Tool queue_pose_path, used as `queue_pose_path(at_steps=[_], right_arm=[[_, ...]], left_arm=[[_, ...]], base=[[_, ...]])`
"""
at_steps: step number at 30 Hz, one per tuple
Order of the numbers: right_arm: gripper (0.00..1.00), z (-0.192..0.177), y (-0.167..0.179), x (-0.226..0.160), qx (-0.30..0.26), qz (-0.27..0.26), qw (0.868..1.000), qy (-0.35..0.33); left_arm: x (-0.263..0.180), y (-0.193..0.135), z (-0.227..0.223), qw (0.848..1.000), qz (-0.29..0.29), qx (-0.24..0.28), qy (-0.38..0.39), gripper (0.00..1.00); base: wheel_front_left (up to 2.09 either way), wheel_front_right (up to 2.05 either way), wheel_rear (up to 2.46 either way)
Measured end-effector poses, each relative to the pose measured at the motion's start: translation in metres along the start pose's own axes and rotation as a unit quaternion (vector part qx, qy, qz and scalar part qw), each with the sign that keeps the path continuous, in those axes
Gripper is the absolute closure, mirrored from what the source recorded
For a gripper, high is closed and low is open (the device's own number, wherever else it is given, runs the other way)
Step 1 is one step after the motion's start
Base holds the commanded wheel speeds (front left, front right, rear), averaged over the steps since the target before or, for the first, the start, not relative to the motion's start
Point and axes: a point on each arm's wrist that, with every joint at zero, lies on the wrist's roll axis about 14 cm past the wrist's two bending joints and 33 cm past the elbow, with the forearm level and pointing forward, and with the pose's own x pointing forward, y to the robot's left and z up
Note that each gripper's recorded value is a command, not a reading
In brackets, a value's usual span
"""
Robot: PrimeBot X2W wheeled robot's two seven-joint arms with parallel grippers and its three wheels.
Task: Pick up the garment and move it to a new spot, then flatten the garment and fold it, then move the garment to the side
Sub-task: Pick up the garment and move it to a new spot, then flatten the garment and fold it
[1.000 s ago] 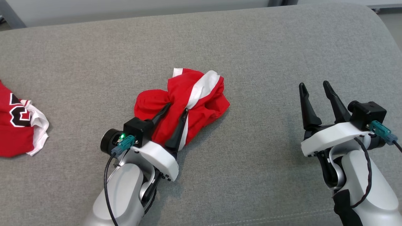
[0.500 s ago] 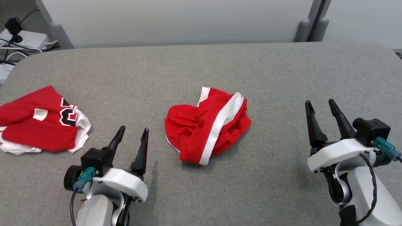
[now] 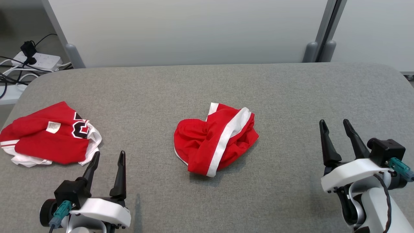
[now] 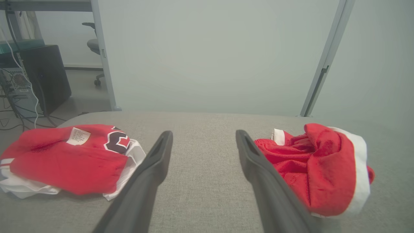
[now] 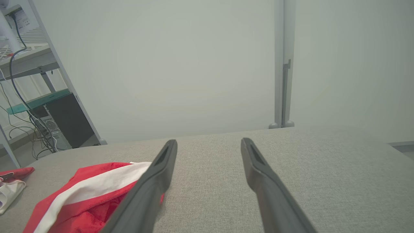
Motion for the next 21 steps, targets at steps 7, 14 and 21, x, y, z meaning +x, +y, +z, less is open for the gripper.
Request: queue_pose_path(at_steps=[7, 14, 21], right_arm=[[0.00, 0.000, -0.007, -0.011, -0.007, -0.009, 1.000, 0.000], [0.00, -0.012, -0.002, -0.011, -0.011, 0.002, 1.000, 0.017], [0.00, -0.043, 0.063, 0.008, -0.028, 0.107, 0.992, 0.064]], left_arm=[[-0.001, 0.002, 0.005, 1.000, 0.003, 0.004, -0.009, 0.00], [-0.003, 0.000, 0.001, 1.000, -0.002, 0.003, -0.003, 0.00], [-0.009, -0.014, -0.008, 1.000, -0.021, -0.008, 0.009, 0.00]], base=[[0.00, 0.00, 0.00], [0.00, 0.00, 0.00], [0.00, 0.00, 0.00]])
